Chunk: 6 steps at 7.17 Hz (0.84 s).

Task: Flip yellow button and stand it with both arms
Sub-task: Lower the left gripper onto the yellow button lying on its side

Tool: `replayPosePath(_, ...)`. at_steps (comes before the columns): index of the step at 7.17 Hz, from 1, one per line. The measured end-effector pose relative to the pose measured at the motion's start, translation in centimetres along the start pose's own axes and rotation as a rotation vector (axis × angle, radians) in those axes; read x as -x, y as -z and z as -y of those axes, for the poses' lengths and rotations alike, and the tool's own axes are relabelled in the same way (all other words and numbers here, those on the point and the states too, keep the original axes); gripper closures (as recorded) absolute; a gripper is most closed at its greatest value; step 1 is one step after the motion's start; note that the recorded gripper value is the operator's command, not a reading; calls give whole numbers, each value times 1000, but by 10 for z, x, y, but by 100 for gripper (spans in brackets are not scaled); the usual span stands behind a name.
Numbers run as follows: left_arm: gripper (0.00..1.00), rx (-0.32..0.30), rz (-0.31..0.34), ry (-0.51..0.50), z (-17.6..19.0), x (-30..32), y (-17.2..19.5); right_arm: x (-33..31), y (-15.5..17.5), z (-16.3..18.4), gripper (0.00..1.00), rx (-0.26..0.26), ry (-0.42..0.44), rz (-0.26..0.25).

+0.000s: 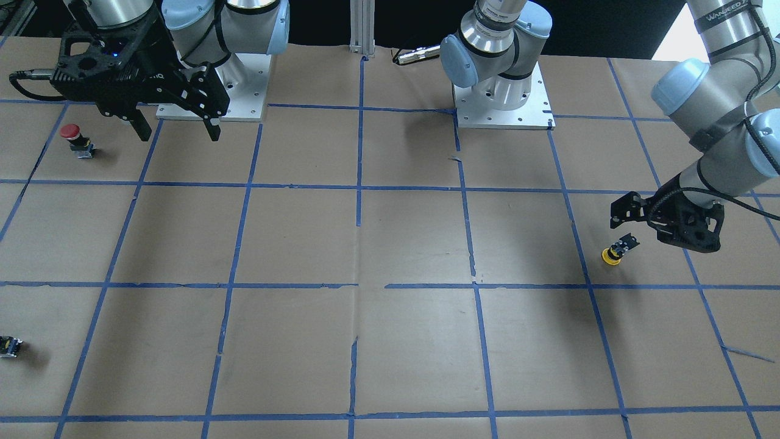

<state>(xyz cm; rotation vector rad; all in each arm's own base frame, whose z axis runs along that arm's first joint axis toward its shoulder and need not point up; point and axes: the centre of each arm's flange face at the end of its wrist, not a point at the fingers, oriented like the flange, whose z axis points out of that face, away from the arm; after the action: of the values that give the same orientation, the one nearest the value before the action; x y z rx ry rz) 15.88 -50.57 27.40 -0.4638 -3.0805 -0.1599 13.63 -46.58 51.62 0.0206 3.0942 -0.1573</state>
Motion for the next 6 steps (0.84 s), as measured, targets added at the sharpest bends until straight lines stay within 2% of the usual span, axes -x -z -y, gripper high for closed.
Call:
replayPosePath(3, 2, -5, 12, -277, 5, 5, -6, 0, 0, 0, 0, 0, 0, 0)
replayPosePath(6, 3, -6, 21, -552, 13, 14, -29, 0, 0, 0, 0, 1, 0, 0)
